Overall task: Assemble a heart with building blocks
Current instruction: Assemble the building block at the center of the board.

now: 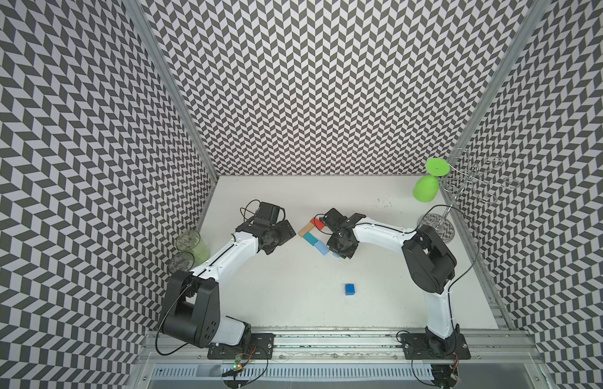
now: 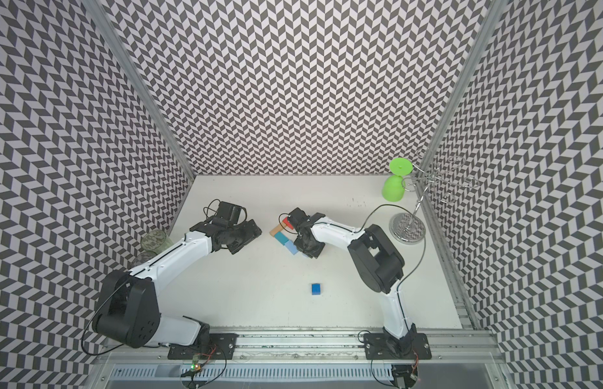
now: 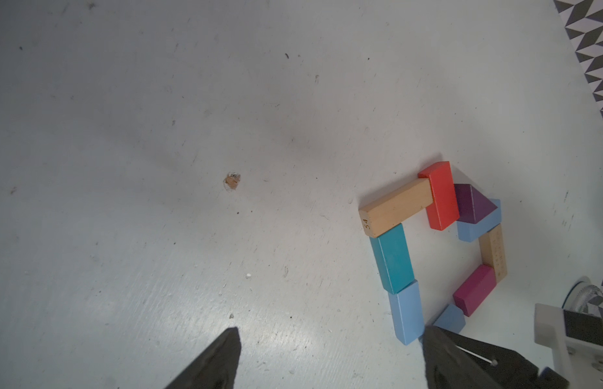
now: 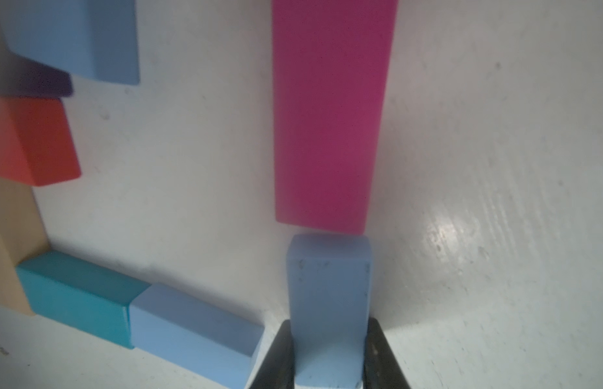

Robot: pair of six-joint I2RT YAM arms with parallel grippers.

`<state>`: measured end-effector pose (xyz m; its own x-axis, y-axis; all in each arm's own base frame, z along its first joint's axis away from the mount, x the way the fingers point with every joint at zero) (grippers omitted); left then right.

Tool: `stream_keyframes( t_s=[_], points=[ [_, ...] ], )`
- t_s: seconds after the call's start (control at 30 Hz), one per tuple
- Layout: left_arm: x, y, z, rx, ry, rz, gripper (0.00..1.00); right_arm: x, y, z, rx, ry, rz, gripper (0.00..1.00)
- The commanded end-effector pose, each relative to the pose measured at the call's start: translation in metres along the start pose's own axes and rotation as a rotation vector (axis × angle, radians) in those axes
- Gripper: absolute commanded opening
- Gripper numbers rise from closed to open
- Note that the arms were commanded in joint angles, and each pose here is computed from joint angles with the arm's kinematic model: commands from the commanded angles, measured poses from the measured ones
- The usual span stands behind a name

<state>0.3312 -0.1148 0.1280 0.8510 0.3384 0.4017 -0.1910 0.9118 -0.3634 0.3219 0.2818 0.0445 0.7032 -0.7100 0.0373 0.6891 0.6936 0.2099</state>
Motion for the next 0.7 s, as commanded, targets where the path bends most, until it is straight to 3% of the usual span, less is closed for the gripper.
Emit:
stream_keyframes(
  t_s=[0.0, 0.67],
  points=[
    [0.0043, -0.0013, 0.0008, -0.017, -0.015, -0.014, 0.86, 0.0045, -0.0082, -0.0137, -0.053, -0.010, -0.014, 0.00],
    [0.0079, 0.0005, -0.0012, -0.028, -0.011, -0.002, 0.86, 0.0058, -0.0099, -0.0227, -0.063, 0.000, -0.017, 0.00]
  ],
)
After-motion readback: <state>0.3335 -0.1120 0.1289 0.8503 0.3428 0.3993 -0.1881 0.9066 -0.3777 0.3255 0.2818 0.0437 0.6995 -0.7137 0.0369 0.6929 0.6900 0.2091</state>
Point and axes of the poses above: each gripper's point midway between its finger pads, its own z axis back along the fingers, its own y axis along the line the jaws close on, x = y × z, the point moved 2 cm from there along z, back along the fingers, and after that the axes turned 13 degrees about -z, right-handed, at the moved point
